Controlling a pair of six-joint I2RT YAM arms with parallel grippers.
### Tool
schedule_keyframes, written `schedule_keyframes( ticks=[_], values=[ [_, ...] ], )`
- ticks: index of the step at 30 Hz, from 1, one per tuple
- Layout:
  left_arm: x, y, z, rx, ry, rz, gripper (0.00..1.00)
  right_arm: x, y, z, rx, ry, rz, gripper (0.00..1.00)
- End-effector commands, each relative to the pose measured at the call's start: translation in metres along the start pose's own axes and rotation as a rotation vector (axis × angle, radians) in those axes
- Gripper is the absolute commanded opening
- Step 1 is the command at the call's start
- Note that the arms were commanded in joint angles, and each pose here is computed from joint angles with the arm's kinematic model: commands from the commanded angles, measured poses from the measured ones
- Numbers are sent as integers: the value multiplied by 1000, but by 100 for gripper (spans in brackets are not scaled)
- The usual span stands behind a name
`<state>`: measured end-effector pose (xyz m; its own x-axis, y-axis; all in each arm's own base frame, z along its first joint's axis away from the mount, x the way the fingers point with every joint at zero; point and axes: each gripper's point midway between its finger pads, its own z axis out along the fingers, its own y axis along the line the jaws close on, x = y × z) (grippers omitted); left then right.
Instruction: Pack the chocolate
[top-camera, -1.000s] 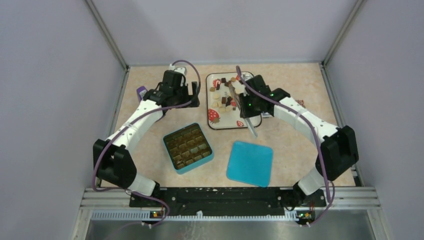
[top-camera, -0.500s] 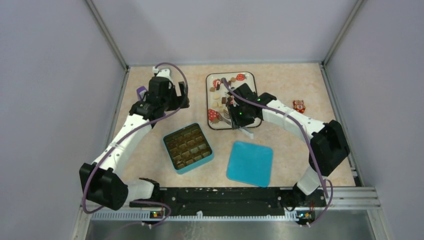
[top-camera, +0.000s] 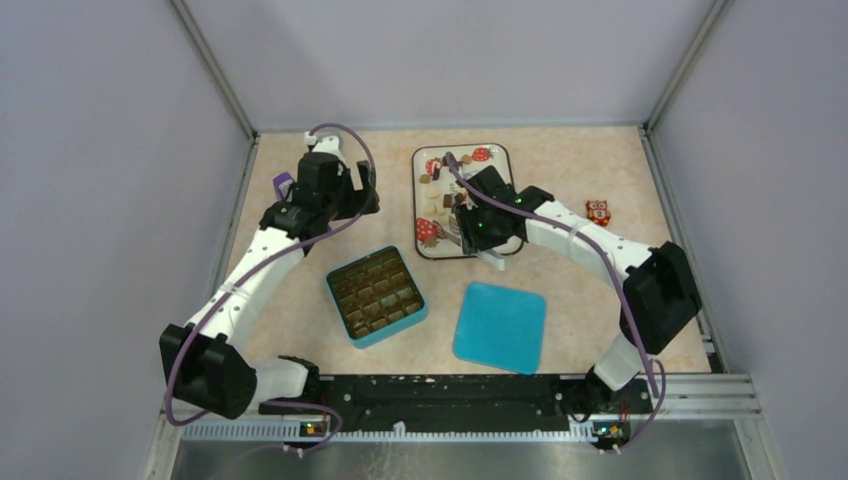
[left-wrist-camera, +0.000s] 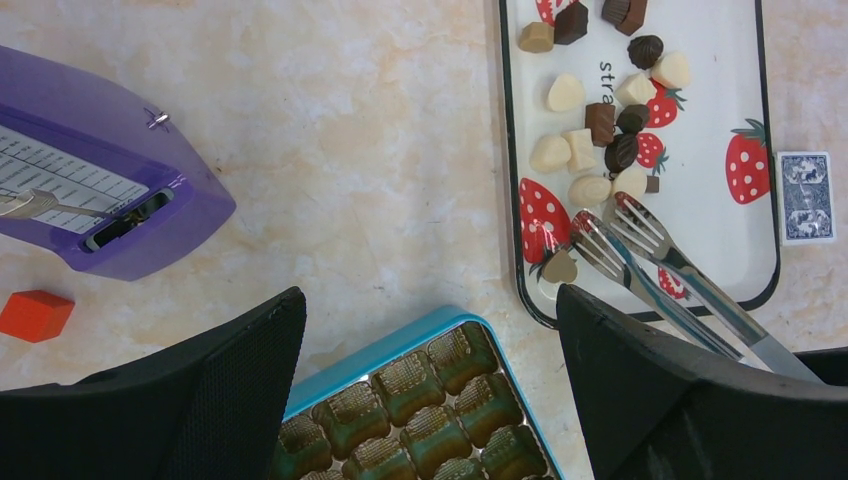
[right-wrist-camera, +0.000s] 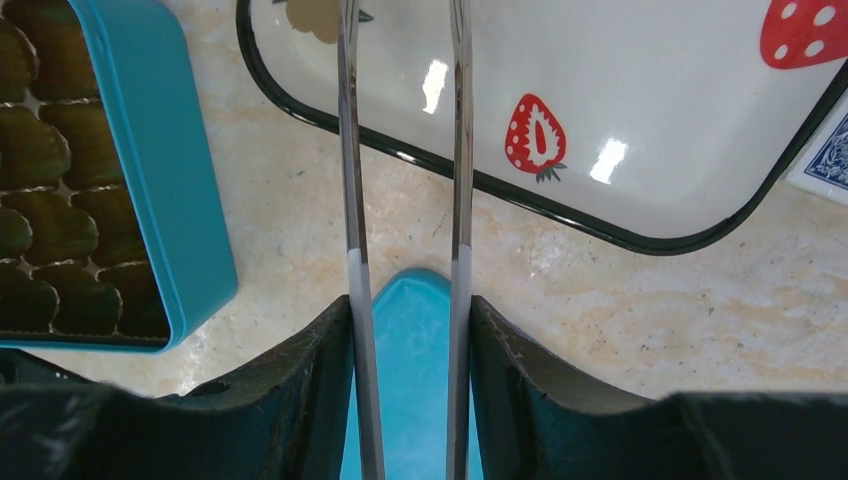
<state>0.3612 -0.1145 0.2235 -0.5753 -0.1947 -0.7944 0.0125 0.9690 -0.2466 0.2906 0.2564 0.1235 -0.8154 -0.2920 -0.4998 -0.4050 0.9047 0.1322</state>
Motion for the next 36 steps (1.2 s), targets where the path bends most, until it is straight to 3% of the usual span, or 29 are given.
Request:
schedule_keyframes(
  ticks=[1, 14, 32, 36],
  values=[
    [-6, -4, 5, 16, -27, -17, 99, -31, 13, -29, -46, -171, -5, 43],
    [1, -2, 11, 12, -7, -16, 99, -15, 31, -23, -67, -174, -130, 42],
    [6, -5, 12, 31, 3, -22, 99, 9, 31, -2, 68, -91, -309, 42],
    [7, -7, 13, 42, 5, -22, 99, 8, 31, -1, 72, -95, -304, 38]
  ],
)
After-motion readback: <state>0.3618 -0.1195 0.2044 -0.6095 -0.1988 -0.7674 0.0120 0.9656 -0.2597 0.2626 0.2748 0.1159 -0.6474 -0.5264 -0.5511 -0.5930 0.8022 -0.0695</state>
